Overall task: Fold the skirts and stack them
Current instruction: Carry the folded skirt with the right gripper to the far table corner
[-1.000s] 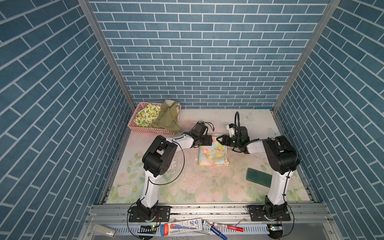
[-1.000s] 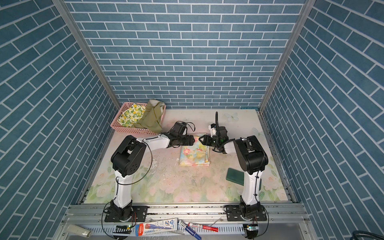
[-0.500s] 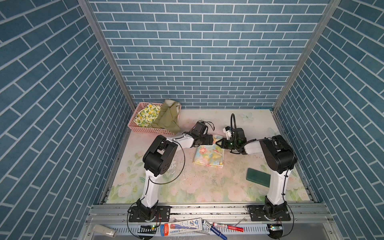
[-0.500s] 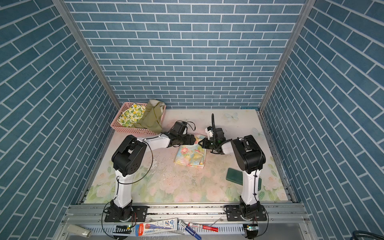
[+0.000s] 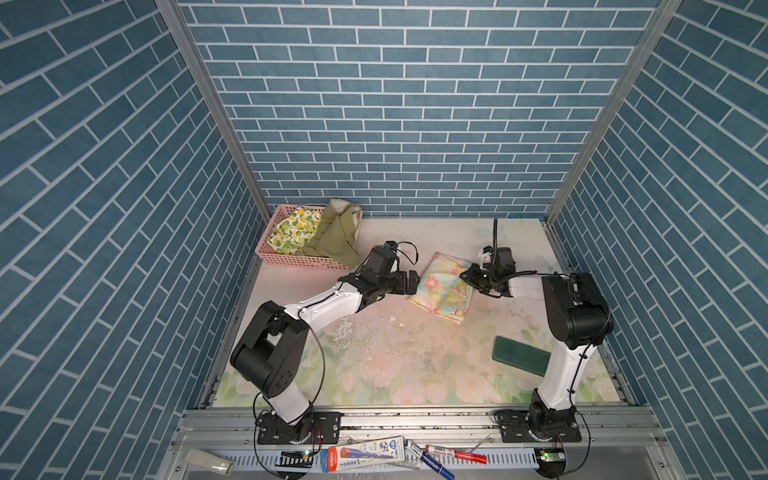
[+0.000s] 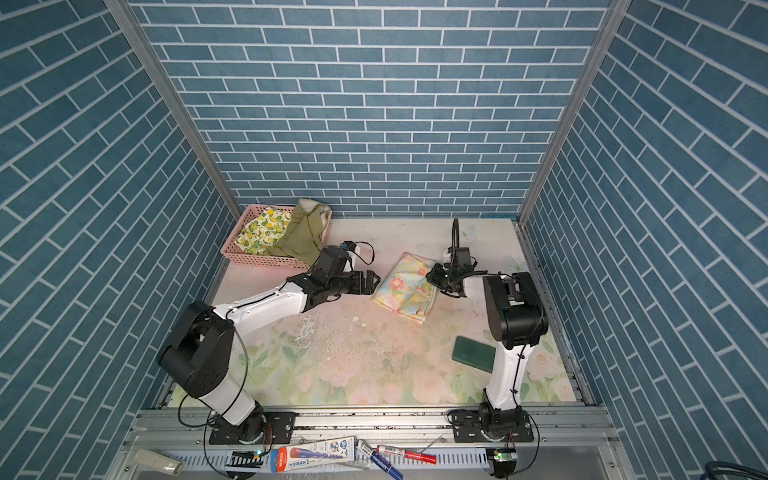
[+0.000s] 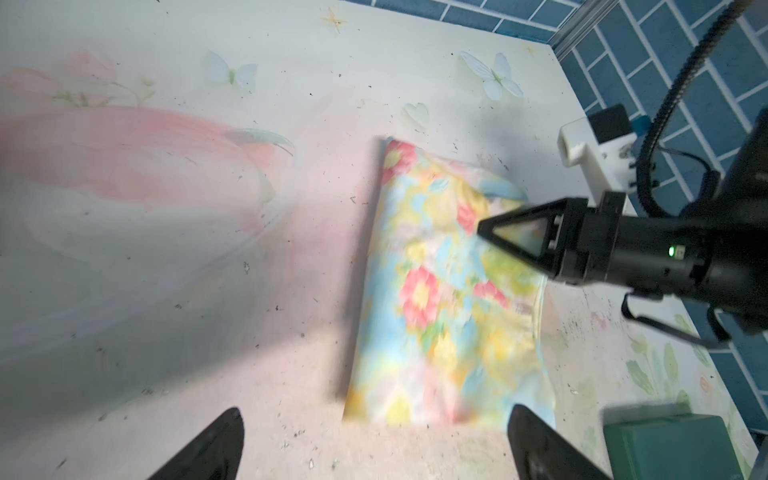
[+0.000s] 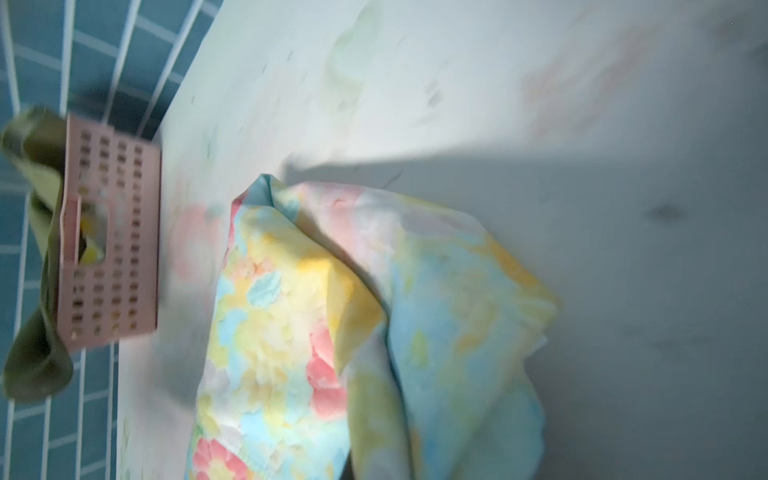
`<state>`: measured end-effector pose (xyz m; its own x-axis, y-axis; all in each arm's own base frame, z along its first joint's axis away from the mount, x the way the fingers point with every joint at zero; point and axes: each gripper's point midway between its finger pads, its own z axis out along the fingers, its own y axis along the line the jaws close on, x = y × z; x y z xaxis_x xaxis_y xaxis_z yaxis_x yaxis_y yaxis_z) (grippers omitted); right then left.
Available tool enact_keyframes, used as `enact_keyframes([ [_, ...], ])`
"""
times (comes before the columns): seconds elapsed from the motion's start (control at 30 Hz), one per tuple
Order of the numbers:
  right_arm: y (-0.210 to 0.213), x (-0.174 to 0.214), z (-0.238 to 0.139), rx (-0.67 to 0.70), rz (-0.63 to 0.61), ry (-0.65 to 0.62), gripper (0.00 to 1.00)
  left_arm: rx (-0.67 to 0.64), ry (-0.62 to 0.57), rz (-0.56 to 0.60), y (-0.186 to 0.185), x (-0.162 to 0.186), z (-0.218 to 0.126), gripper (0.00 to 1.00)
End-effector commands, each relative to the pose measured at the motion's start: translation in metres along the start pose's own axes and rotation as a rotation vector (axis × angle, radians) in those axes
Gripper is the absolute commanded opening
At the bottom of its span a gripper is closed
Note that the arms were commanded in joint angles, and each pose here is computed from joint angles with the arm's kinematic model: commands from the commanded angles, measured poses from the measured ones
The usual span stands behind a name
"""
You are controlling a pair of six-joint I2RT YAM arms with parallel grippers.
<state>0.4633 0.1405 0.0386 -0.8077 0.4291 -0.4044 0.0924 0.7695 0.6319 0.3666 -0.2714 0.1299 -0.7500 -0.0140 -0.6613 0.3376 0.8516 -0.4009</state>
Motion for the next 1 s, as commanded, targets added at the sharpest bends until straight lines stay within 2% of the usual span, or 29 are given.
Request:
enact_keyframes([
  [0.0, -0.012, -0.071, -0.027, 0.081, 0.103, -0.177, 0.0, -0.013, -0.01, 0.028, 0.01, 0.013, -0.003, 1.0],
  [0.2, -0.057, -0.158, -0.049, 0.175, 0.22, -0.377, 0.0, 0.032, -0.016, 0.026, 0.009, 0.029, 0.002, 1.0],
  [0.43, -0.11, -0.219, -0.051, 0.269, 0.378, -0.528, 0.0, 0.092, -0.012, -0.001, 0.001, 0.033, 0.015, 1.0],
  [0.7, -0.144, -0.243, -0.043, 0.321, 0.521, -0.576, 0.0, 0.102, -0.012, -0.01, 0.0, 0.036, 0.014, 1.0],
  [0.97, -0.165, -0.235, -0.044, 0.363, 0.646, -0.612, 0.0, 0.1, -0.016, -0.018, 0.001, 0.035, 0.015, 1.0],
])
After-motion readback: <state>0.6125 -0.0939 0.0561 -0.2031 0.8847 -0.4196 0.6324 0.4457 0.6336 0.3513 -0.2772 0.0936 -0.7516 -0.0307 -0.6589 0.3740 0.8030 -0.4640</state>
